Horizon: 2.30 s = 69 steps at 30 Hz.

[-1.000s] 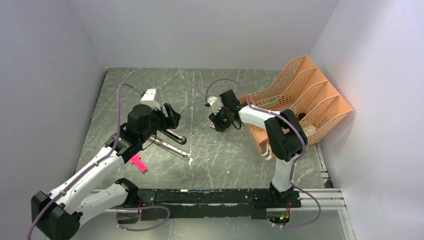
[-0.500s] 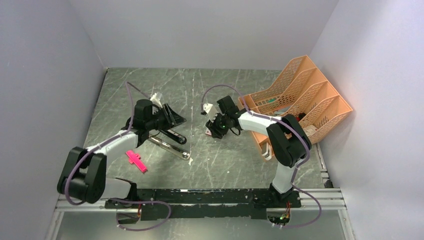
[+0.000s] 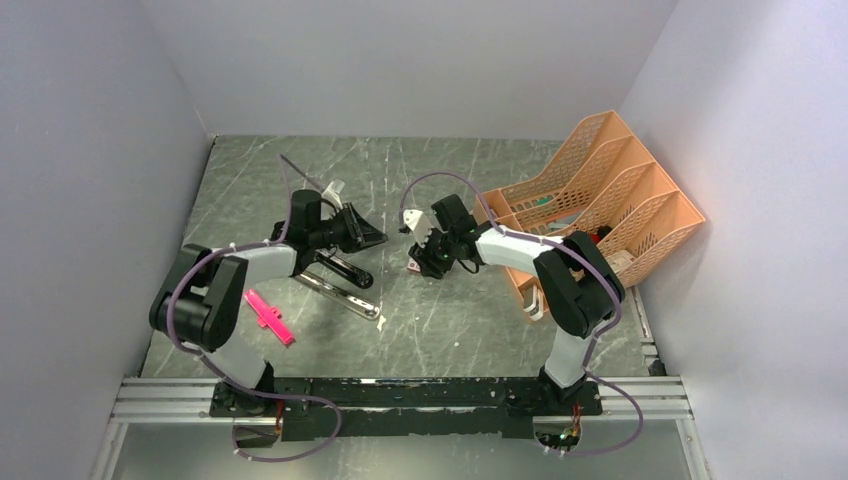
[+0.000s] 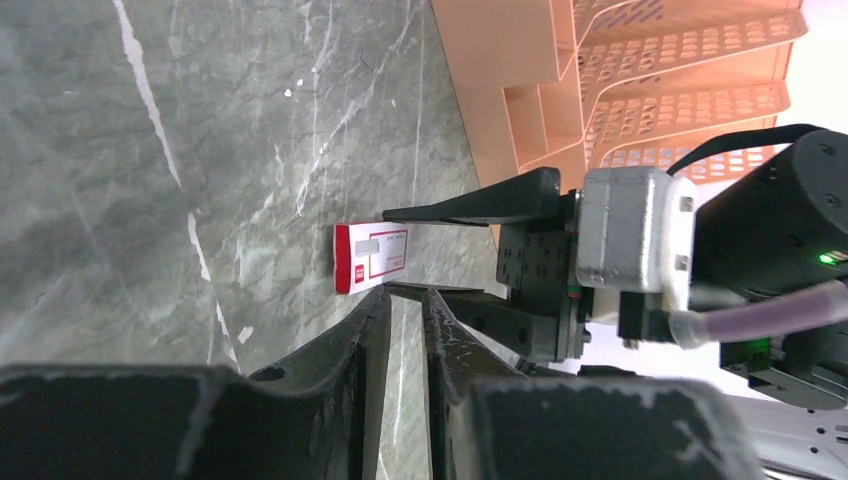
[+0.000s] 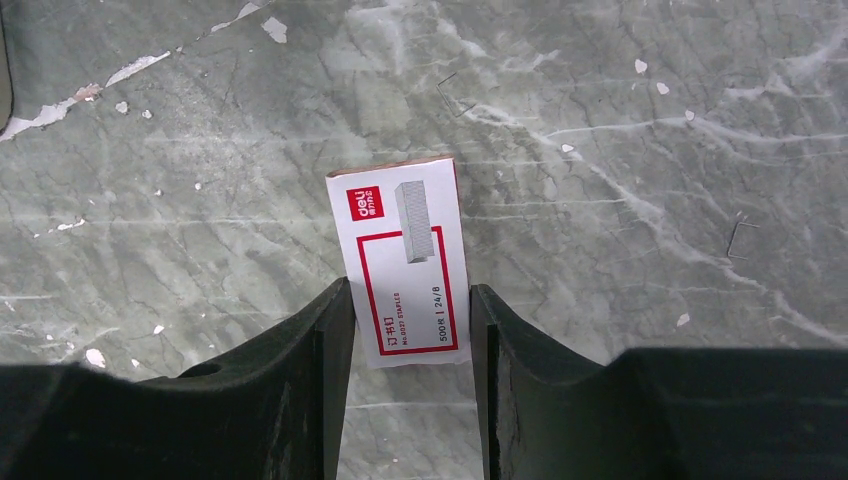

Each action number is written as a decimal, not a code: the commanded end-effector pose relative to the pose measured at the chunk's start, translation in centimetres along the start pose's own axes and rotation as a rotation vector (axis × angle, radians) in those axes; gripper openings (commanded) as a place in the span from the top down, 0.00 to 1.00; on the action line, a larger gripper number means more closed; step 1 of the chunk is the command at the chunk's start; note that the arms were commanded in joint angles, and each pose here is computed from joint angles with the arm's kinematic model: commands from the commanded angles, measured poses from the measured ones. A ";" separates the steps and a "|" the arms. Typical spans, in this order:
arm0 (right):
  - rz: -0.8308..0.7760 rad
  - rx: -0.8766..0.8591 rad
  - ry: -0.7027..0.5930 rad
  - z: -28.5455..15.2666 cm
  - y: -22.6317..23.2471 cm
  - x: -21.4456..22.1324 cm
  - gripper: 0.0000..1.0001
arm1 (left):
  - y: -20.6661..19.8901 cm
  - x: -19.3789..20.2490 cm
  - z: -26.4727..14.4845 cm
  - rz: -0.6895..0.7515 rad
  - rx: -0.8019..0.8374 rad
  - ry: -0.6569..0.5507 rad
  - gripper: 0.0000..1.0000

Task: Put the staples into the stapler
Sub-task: Move the staple box to the center of the board, then open the staple box at the center of the board.

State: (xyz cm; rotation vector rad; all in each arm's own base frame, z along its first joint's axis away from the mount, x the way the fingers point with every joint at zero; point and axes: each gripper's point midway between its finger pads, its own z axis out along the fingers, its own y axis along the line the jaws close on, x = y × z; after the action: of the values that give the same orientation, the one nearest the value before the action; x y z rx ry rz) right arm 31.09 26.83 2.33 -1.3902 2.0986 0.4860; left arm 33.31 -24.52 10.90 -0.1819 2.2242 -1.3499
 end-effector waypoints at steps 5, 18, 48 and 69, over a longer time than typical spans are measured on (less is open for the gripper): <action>-0.030 0.025 -0.005 -0.1 -0.7 -0.5 0.70 | -0.3 0.1 2.6 0.054 0.057 0.048 0.70; -0.028 0.025 0.043 1.2 -2.3 0.1 0.70 | 1.5 0.9 4.9 0.092 0.068 0.118 0.66; -0.039 -0.012 0.066 1.8 -2.2 0.7 0.67 | 3.3 3.2 8.2 0.064 0.044 0.177 0.64; -0.030 -0.038 0.045 2.2 -1.8 0.2 0.67 | 2.5 4.1 9.1 0.060 0.092 0.199 0.65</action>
State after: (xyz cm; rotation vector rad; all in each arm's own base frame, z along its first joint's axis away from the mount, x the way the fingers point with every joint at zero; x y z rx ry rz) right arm 33.94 27.31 1.70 -1.4421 2.0745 0.4531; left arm 34.59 -30.77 2.94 -0.0116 2.3540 -1.4412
